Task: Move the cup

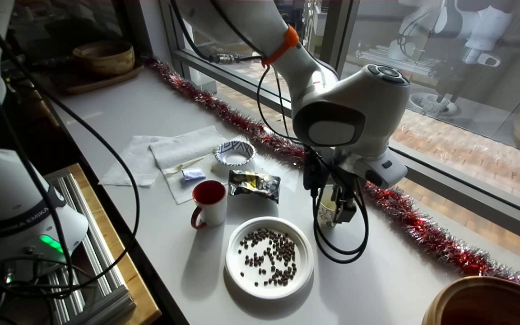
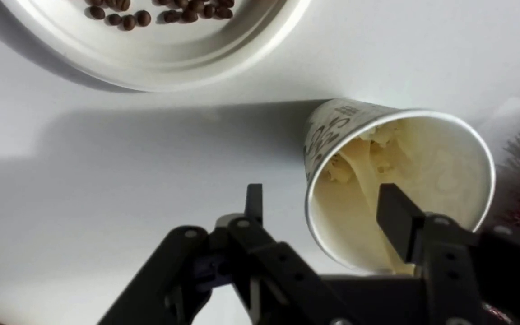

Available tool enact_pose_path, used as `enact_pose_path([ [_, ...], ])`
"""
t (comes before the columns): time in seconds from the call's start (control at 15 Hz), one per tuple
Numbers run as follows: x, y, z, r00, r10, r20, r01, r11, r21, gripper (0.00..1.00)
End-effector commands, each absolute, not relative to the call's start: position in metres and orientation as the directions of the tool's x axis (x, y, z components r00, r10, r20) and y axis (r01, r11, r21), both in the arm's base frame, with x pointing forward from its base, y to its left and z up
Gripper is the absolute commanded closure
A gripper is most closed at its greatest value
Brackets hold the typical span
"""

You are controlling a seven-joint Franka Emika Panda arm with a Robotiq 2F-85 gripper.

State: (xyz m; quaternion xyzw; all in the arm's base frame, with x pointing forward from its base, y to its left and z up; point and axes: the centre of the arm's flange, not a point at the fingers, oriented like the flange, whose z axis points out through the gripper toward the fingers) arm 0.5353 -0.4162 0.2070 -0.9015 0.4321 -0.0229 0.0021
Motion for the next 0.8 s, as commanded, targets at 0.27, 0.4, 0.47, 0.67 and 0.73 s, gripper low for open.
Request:
enact_pose_path([
  [0.27, 0.551, -0.431, 0.192, 0.624, -0.782, -0.006, -0.781, -0.623, -0.042, 0.86],
  [0.4, 0.55, -0.431, 0.192, 0.628, -0.778, -0.01, -0.777, -0.628, -0.04, 0.97],
  [0.47, 0.55, -0.431, 0.194, 0.627, -0.779, -0.015, -0.779, -0.626, -0.038, 0.97],
  [0.67, 0.548, -0.432, 0.208, 0.621, -0.784, -0.01, -0.784, -0.621, -0.025, 0.96],
  [0.73, 0.547, -0.434, 0.215, 0.617, -0.787, 0.005, -0.787, -0.616, -0.023, 0.96],
])
